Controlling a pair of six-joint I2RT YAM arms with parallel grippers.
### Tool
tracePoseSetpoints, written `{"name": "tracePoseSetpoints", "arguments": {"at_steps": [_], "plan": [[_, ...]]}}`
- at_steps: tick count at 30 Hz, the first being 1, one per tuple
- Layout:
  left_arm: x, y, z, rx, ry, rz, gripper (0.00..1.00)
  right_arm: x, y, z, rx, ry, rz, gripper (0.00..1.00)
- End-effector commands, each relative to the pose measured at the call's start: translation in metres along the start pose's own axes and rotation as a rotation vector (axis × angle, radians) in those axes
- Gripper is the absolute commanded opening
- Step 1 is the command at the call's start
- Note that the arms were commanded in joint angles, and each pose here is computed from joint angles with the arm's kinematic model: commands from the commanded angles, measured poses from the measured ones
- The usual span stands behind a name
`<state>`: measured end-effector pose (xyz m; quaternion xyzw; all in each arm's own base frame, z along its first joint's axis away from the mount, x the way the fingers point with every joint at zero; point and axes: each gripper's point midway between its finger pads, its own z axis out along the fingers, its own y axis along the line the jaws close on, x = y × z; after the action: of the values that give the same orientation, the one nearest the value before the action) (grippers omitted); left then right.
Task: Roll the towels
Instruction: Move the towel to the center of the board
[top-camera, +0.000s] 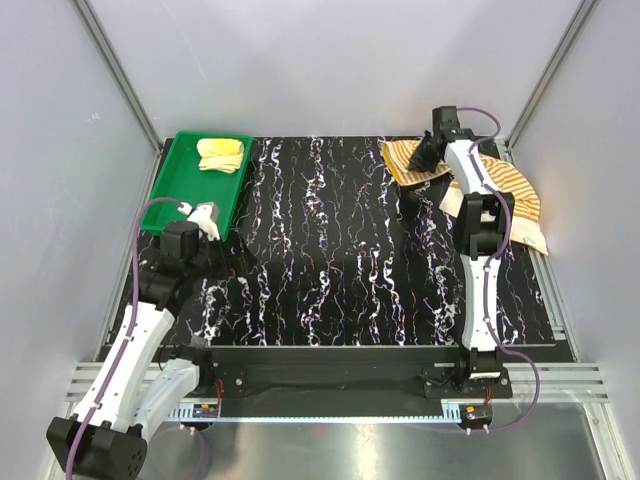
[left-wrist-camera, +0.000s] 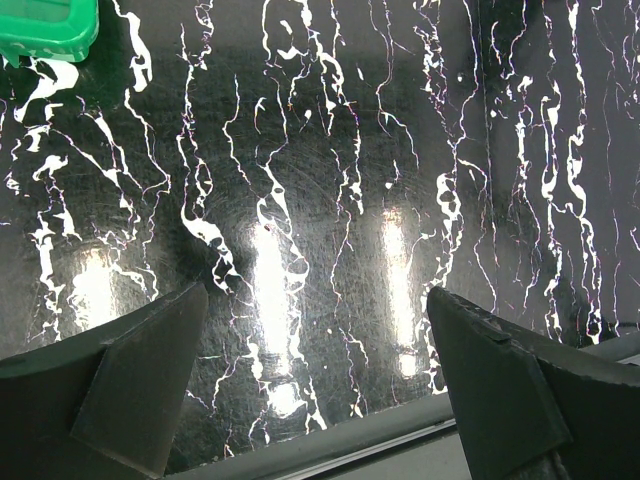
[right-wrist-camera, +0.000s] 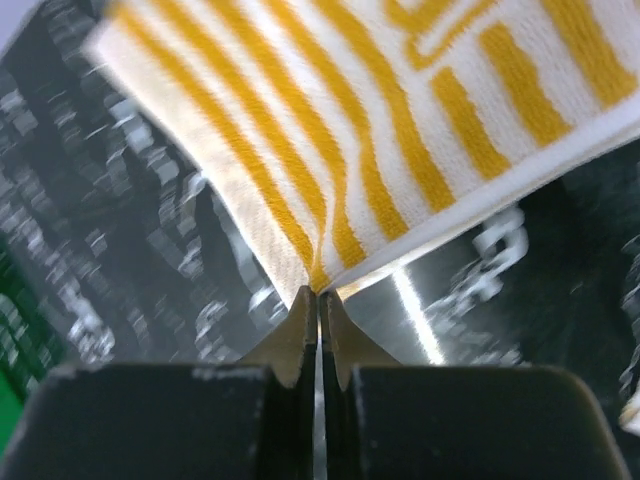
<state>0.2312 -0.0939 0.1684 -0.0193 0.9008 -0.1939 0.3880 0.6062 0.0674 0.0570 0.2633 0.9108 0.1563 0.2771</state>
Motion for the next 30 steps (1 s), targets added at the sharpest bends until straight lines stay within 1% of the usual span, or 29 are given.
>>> {"name": "tracePoseSetpoints", "arguments": {"at_steps": [1,4,5,6,8,9,11,12,13,15,16,17,18,19,21,22,23,25,26,27,28,30], "plan": [[-0.011,-0.007,0.001,0.032,-0.039,0.018,0.99,-0.003,0.103,-0.106,-0.241,-0.054,-0.168,0.0],[-0.012,-0.007,-0.001,0.033,-0.045,0.018,0.99,0.023,0.143,-0.155,-0.329,-0.022,-0.247,0.0],[-0.013,-0.007,-0.001,0.034,-0.048,0.019,0.99,0.03,0.15,-0.165,-0.342,-0.018,-0.264,0.0],[-0.013,-0.007,-0.001,0.032,-0.048,0.019,0.99,0.046,0.167,-0.176,-0.372,-0.005,-0.302,0.0],[-0.013,-0.007,-0.003,0.032,-0.053,0.019,0.99,0.054,0.187,-0.21,-0.416,-0.03,-0.336,0.0],[-0.015,-0.008,-0.004,0.036,-0.06,0.021,0.99,0.065,0.201,-0.223,-0.445,-0.029,-0.358,0.0],[-0.015,-0.011,-0.006,0.049,-0.066,0.025,0.99,0.062,0.223,-0.263,-0.523,-0.086,-0.386,0.0],[-0.016,-0.012,-0.007,0.053,-0.068,0.026,0.99,0.058,0.229,-0.275,-0.544,-0.114,-0.387,0.0],[-0.016,-0.013,-0.008,0.057,-0.073,0.027,0.99,0.043,0.238,-0.302,-0.578,-0.192,-0.383,0.0],[-0.017,-0.014,-0.01,0.062,-0.081,0.029,0.99,0.026,0.245,-0.327,-0.591,-0.281,-0.376,0.0],[-0.018,-0.015,-0.011,0.066,-0.086,0.032,0.99,0.013,0.25,-0.354,-0.624,-0.354,-0.371,0.0],[-0.019,-0.015,-0.012,0.07,-0.088,0.034,0.99,0.011,0.255,-0.367,-0.655,-0.374,-0.37,0.0],[-0.02,-0.017,-0.013,0.077,-0.09,0.037,0.99,0.015,0.26,-0.376,-0.698,-0.364,-0.377,0.0],[-0.019,-0.019,-0.015,0.09,-0.093,0.042,0.99,0.012,0.268,-0.403,-0.769,-0.403,-0.383,0.0],[-0.02,-0.022,-0.017,0.107,-0.101,0.052,0.99,0.026,0.278,-0.422,-0.866,-0.382,-0.415,0.0],[-0.022,-0.025,-0.02,0.121,-0.115,0.058,0.99,0.026,0.287,-0.456,-0.946,-0.443,-0.442,0.0],[-0.022,-0.026,-0.02,0.124,-0.117,0.059,0.99,0.034,0.294,-0.477,-0.996,-0.47,-0.484,0.0],[-0.023,-0.026,-0.023,0.127,-0.128,0.063,0.99,0.048,0.301,-0.545,-1.159,-0.535,-0.559,0.0],[-0.023,-0.025,-0.022,0.124,-0.131,0.063,0.99,0.054,0.301,-0.569,-1.222,-0.538,-0.565,0.0],[-0.024,-0.025,-0.023,0.121,-0.132,0.063,0.99,0.068,0.298,-0.595,-1.309,-0.514,-0.61,0.0],[-0.023,-0.024,-0.022,0.116,-0.129,0.062,0.99,0.077,0.287,-0.64,-1.39,-0.564,-0.64,0.0],[-0.023,-0.024,-0.022,0.112,-0.129,0.06,0.99,0.092,0.271,-0.672,-1.443,-0.573,-0.673,0.0]]}}
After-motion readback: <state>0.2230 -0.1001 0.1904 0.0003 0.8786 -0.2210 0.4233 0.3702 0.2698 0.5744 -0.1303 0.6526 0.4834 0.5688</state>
